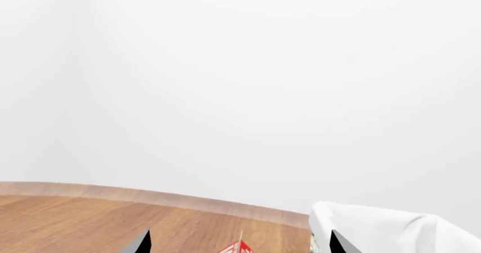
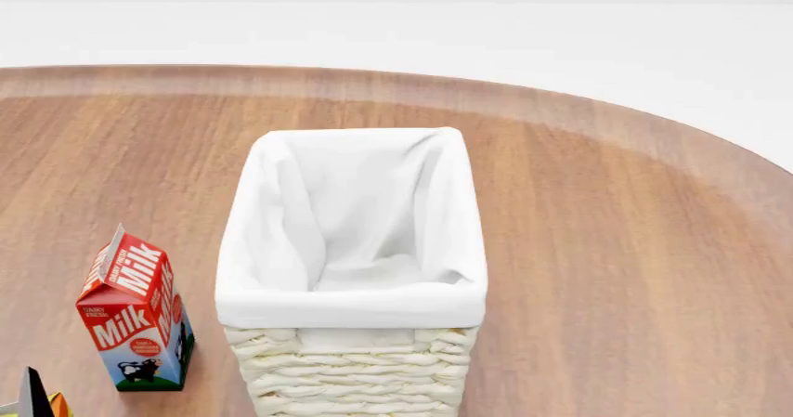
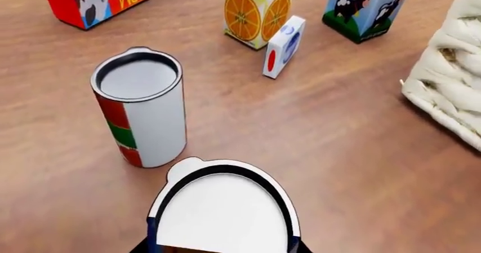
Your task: Pick up the alphabet soup, and put it in the basket.
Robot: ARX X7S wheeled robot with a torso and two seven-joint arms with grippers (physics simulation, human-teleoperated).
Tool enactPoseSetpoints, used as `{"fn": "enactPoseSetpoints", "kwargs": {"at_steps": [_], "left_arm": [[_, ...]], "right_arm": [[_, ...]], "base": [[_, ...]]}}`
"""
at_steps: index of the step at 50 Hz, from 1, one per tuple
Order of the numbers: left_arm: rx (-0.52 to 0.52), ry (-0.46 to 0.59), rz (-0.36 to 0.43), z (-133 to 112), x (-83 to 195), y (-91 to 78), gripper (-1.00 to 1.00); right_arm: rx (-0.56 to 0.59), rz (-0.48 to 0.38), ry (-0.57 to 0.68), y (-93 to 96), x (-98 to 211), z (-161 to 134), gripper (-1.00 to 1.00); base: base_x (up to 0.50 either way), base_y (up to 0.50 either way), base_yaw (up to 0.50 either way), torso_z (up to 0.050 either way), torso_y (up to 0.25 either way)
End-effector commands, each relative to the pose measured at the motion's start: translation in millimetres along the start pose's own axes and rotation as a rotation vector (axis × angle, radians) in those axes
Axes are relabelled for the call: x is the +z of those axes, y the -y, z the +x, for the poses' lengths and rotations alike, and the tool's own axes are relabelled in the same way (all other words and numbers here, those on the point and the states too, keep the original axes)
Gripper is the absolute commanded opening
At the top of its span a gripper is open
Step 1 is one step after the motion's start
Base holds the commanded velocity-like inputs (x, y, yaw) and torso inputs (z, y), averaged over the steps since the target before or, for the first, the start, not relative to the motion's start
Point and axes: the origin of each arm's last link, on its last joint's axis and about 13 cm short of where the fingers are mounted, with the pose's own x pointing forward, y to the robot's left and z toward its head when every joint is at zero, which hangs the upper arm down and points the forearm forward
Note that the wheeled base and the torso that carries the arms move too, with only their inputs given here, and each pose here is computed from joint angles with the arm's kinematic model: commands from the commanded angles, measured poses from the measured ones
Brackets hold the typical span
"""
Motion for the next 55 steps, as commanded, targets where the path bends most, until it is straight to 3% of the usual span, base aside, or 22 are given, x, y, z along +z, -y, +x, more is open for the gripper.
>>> {"fn": "enactPoseSetpoints", "kwargs": {"at_steps": [1,28,39,55], "left_arm": [[-0.001,-0.001,0.002,0,0,-0.1,1.00],[0.008,-0.001,-0.001,1,-1,-1.6,1.00],[0.011,0.001,-0.001,2,0,-1.8,1.00],[0.011,0.000,0.000,1,-1,-2.1,1.00]], "right_arm": [[-0.076,0.011,0.084,4.1,7,2,-1.00],[-0.155,-0.035,0.336,-6.3,58,-53,-1.00],[-0.129,0.068,0.517,-6.8,75,-66,-1.00],[-0.111,0.052,0.644,-14.3,86,-82,-1.00]], "base": [[0.00,0.00,0.00,0.000,0.000],[0.00,0.00,0.00,0.000,0.000],[0.00,0.00,0.00,0.000,0.001],[0.00,0.00,0.00,0.000,0.000]]}}
